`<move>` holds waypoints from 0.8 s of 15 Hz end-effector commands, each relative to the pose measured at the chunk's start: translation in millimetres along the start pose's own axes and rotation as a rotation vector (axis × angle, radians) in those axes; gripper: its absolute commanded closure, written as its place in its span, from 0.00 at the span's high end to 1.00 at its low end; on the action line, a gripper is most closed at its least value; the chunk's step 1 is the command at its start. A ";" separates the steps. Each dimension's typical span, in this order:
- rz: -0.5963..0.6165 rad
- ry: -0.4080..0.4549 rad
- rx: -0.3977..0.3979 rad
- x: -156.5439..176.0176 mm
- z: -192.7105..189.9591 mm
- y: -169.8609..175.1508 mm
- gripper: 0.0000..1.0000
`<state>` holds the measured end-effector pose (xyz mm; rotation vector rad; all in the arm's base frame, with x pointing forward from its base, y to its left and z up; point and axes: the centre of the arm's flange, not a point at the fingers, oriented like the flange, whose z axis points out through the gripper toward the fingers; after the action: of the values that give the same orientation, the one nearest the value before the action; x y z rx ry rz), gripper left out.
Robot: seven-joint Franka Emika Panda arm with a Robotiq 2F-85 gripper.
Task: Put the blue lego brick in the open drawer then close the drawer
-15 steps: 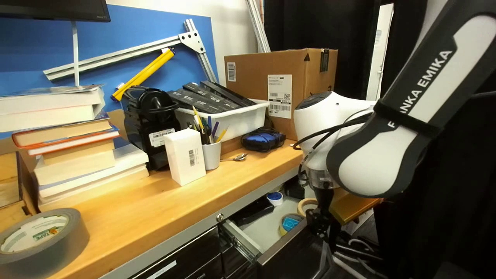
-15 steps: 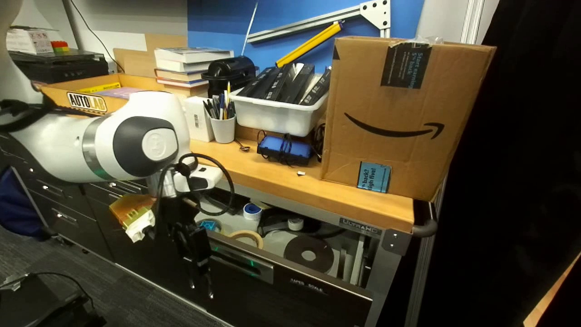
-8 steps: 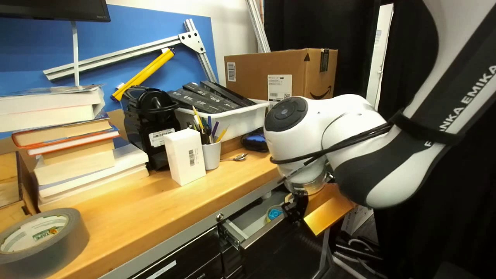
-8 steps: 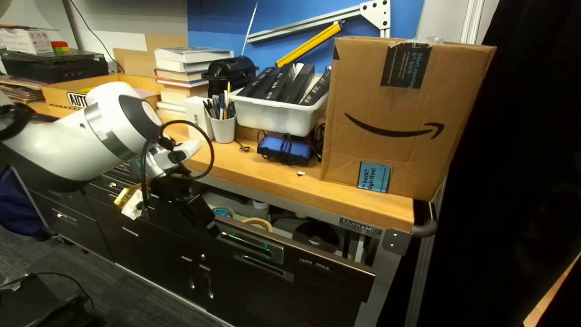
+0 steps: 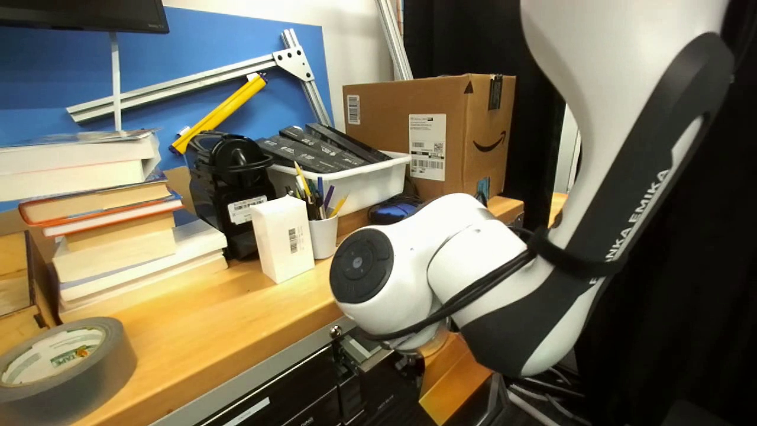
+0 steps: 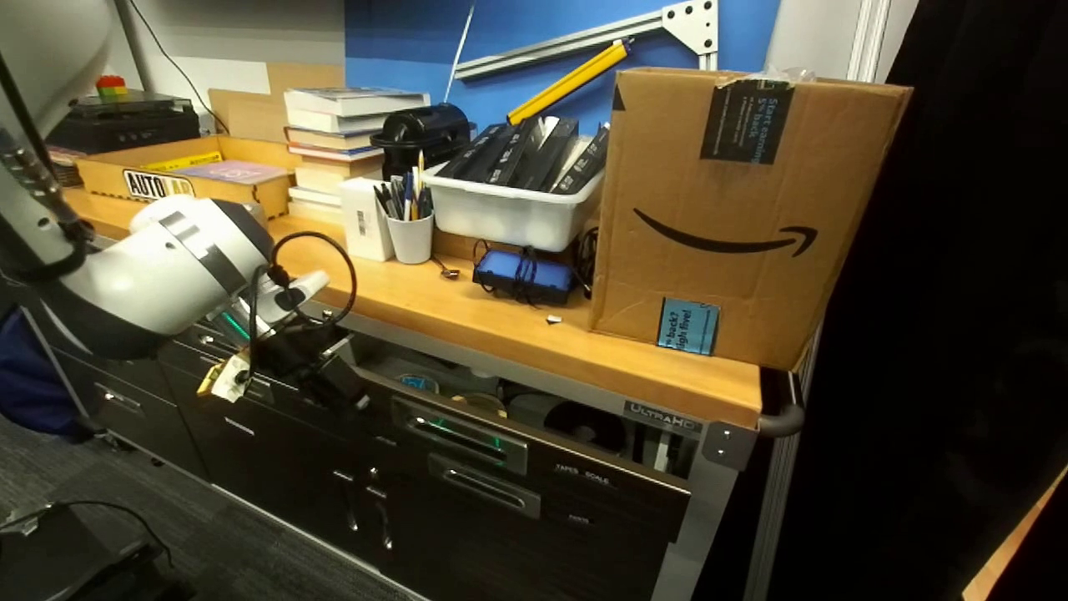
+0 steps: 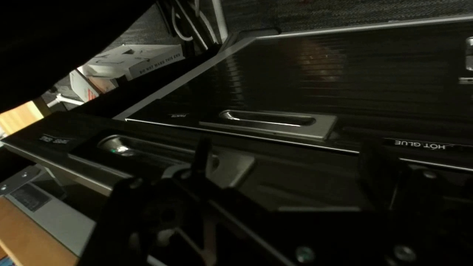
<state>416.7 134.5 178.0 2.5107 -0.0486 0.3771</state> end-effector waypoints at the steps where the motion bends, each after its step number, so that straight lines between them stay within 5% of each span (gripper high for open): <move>1: 0.020 0.116 -0.019 23.2 3.9 -30.5 1.00; 8: 0.113 0.200 -0.020 76.4 -2.4 -44.1 1.00; 12: 0.116 0.096 0.014 70.1 -18.8 -17.6 1.00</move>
<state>470.6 165.3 169.3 2.4657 -0.0895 0.5706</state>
